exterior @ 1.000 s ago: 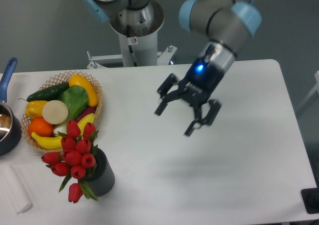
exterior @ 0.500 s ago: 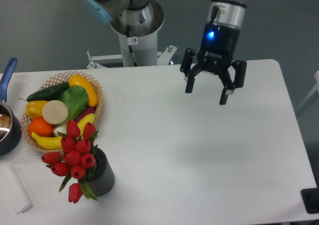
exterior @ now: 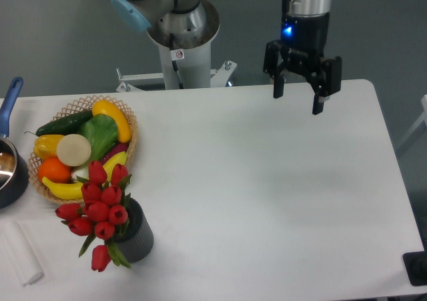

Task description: Insert the flowers into the vase

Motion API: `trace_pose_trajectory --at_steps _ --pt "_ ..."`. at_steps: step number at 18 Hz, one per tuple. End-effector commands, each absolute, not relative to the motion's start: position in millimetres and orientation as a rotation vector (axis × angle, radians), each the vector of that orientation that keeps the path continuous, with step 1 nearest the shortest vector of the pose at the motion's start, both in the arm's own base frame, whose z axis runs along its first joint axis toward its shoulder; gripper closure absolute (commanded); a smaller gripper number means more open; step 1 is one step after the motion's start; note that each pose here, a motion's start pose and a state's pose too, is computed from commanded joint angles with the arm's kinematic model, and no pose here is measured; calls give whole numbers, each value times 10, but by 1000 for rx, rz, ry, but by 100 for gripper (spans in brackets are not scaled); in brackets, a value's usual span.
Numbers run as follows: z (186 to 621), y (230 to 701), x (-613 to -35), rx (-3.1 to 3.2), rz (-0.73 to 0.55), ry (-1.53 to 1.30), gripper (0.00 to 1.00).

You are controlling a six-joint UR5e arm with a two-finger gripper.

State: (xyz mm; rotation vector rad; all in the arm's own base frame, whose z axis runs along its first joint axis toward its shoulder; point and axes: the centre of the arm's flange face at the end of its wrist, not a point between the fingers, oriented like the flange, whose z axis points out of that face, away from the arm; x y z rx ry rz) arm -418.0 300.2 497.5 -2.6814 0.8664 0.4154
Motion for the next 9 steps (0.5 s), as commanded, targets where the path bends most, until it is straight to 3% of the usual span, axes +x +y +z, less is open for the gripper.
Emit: trace_pose_trajectory --at_steps 9 --pt "4916 2839 -4198 -2671 406 945 0"
